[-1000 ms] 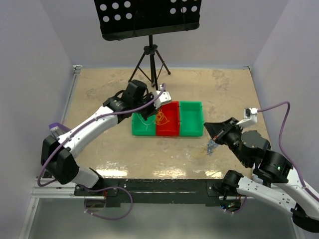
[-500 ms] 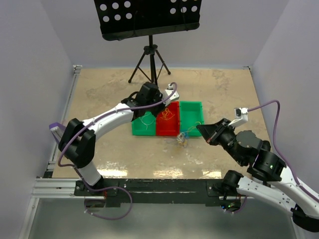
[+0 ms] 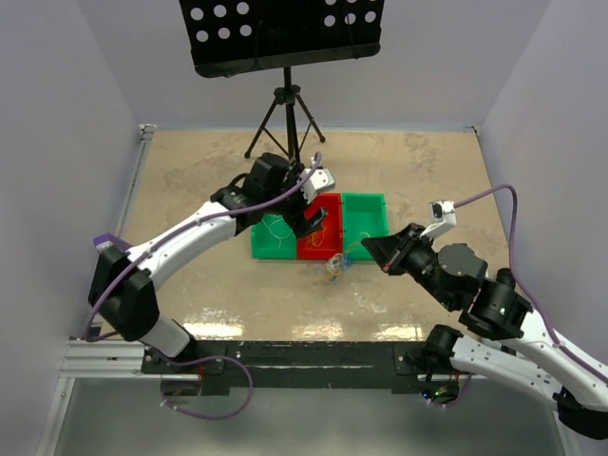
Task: Untangle the cables
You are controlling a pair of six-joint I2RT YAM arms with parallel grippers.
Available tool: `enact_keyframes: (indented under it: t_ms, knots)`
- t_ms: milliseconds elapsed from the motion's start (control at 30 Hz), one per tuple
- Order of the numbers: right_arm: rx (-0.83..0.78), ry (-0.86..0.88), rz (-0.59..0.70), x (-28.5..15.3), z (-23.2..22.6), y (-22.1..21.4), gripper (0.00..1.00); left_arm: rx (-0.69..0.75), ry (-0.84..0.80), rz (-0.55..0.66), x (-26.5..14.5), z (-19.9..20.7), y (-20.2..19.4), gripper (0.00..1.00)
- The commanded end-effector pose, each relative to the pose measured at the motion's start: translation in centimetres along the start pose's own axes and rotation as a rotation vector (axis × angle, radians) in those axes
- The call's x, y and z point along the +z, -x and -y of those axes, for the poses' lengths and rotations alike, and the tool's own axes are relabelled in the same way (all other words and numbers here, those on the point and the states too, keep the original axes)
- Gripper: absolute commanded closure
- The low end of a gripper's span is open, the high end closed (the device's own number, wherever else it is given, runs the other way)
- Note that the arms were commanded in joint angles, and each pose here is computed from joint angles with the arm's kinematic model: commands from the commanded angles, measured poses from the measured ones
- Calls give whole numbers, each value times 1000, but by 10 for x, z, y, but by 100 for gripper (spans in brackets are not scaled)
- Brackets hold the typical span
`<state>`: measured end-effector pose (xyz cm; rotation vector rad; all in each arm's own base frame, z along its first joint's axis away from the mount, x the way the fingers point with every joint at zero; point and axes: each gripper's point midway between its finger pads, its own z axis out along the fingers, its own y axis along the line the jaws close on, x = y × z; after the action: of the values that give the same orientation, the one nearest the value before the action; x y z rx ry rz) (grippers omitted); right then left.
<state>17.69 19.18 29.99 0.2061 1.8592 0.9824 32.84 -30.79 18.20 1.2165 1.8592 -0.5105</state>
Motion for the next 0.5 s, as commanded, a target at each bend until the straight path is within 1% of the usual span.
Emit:
enact_keyframes:
  t_ms: [0,100,200,300,467]
  knots:
    - [-2,82,17,1,-20,7,100,-39,-317,69,-37,68,8,0]
    - [-10,123,15,4,-31,8,100,-71,-482,46,-42,103,-19,0]
    - [-17,168,3,6,-44,8,100,-100,-541,37,-38,118,-41,0]
    - [-21,185,0,11,-50,8,100,-138,-611,61,-35,129,-42,0]
    - [-26,202,0,15,-59,10,100,-164,-702,108,-31,149,-23,0]
